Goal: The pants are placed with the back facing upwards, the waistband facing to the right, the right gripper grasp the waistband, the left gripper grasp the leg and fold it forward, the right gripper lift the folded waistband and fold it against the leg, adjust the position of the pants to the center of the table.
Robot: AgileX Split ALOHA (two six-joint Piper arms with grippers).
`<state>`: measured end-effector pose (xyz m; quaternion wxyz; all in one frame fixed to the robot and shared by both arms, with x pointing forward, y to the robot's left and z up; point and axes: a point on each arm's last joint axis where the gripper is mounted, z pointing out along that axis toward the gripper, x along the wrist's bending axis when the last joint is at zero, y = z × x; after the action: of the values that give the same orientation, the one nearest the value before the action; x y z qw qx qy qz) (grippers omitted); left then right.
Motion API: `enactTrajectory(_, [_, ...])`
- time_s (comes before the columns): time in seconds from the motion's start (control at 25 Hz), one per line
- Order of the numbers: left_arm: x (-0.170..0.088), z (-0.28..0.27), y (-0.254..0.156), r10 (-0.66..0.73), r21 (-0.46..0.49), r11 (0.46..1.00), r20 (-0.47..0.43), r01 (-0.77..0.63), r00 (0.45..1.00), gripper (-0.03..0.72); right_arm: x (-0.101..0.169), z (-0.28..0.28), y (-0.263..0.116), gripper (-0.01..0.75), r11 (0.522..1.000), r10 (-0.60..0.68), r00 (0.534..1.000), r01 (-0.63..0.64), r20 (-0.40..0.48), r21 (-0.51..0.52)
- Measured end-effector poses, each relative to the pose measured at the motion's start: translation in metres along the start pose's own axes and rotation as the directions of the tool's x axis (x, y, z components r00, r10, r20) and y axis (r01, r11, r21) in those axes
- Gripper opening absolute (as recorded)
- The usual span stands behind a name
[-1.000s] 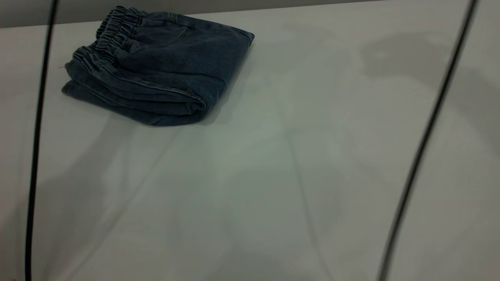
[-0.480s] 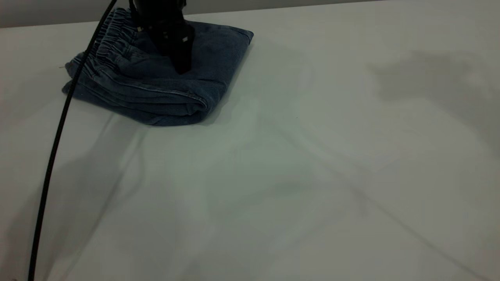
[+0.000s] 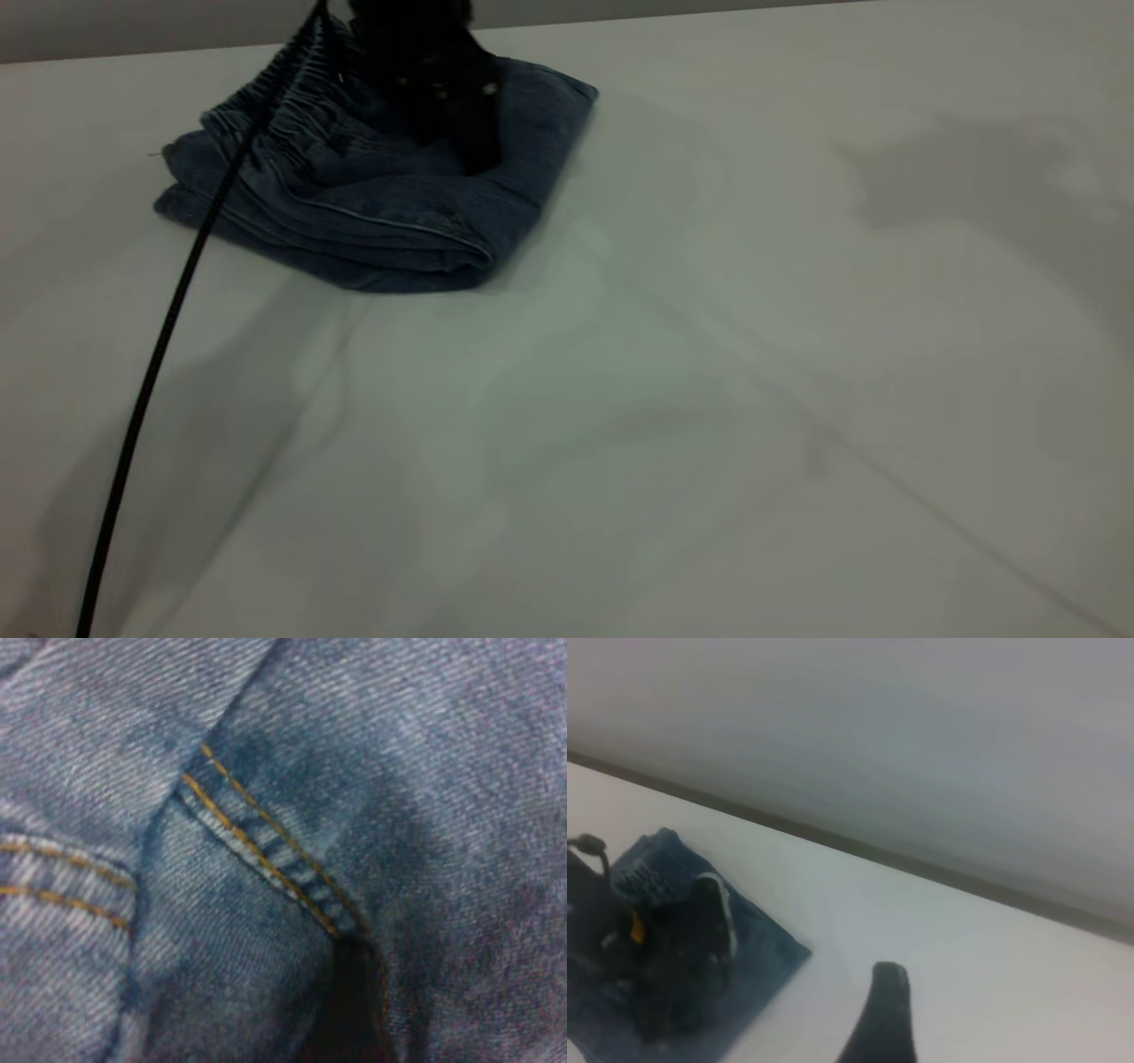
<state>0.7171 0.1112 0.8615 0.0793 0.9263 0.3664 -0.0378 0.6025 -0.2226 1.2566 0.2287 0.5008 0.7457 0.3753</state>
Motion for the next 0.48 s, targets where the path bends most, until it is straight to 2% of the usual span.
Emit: enactTrajectory(0.48, [-0.091,0.014,0.034,-0.182,0.022,0.983,0.018,0.181,0.983,0.529,0.000,0.000,0.000,0.588,1.000,0.000,1.000,0.000,0.000,-0.001])
